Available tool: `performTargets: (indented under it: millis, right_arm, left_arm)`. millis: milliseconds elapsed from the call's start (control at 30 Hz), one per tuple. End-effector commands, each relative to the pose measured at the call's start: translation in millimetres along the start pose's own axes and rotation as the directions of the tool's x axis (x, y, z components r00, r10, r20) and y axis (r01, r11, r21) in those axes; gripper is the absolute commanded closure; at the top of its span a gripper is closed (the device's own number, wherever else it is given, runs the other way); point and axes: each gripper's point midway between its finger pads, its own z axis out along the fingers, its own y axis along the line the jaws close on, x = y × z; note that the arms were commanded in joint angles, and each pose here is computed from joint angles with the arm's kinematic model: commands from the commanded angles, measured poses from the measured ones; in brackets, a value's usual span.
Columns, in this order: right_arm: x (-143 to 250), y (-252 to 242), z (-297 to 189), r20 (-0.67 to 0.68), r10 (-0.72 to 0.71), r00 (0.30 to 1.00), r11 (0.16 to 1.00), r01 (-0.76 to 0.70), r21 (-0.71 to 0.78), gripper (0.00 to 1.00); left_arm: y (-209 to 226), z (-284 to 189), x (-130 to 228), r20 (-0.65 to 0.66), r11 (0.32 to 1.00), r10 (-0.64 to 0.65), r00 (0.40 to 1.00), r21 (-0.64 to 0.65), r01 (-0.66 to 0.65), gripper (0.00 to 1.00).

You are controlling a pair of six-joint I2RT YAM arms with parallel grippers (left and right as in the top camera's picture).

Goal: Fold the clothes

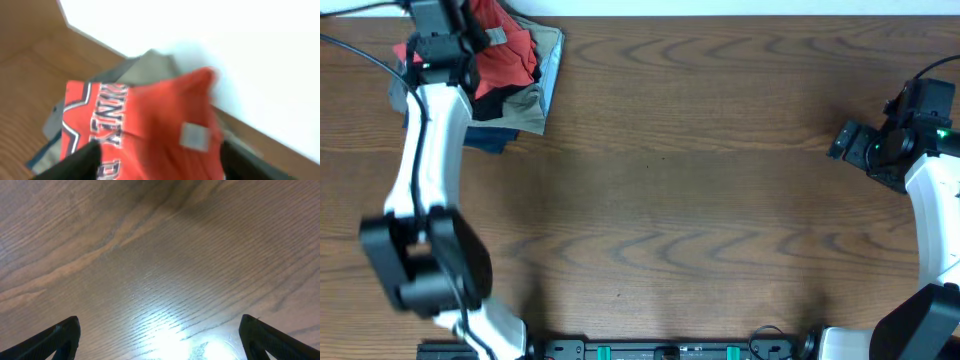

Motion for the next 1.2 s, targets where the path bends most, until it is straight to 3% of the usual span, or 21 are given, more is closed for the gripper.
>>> performTargets:
  millis: [0,67,267,633,867,1000,1167]
  right_arm:
    - [-3.2,-0.9,-2.4,0.009,0.01,1.0,1.0,-0.01,-0.001,0.01]
    - [-3.2,-0.9,-2.4,0.009,0.01,1.0,1.0,-0.01,-0.001,0.01]
    - [-3.2,-0.9,-2.4,0.009,0.01,1.0,1.0,-0.01,-0.001,0.01]
    - [-3.2,-0.9,-2.4,0.009,0.01,1.0,1.0,-0.01,-0.001,0.01]
    - [-3.2,-0.9,-2.4,0.009,0.01,1.0,1.0,-0.01,-0.001,0.01]
    - [-3.2,-0.9,-2.4,0.009,0.01,1.0,1.0,-0.01,-0.001,0.01]
    - [-3.2,-0.9,-2.4,0.009,0.01,1.0,1.0,-0.01,-0.001,0.01]
  left_arm:
    - [-21.5,-55.9,-6.8,-0.009,0.999,0.026,1.0,0.047,-0.026,0.06]
    - [-28.0,-83.1,3.8,-0.058,0.996,0.06,0.997,0.063,-0.056,0.01]
    - [-44.6,-173.5,58.2,-0.272,0.97,0.18,0.946,0.21,-0.124,0.0]
    - [-24.5,-298.1,102.9,-0.327,0.908,0.345,0.879,0.355,-0.225,0.02]
    - [-3.6,-343.4,149.9,-0.342,0.881,0.325,0.882,0.448,-0.151,0.02]
    - [21.6,-350.6,182.9,-0.407,0.903,0.27,0.873,0.423,-0.082,0.02]
    - [51.9,-354.3,209.7,-0.464,0.916,0.303,0.832,0.383,-0.12,0.02]
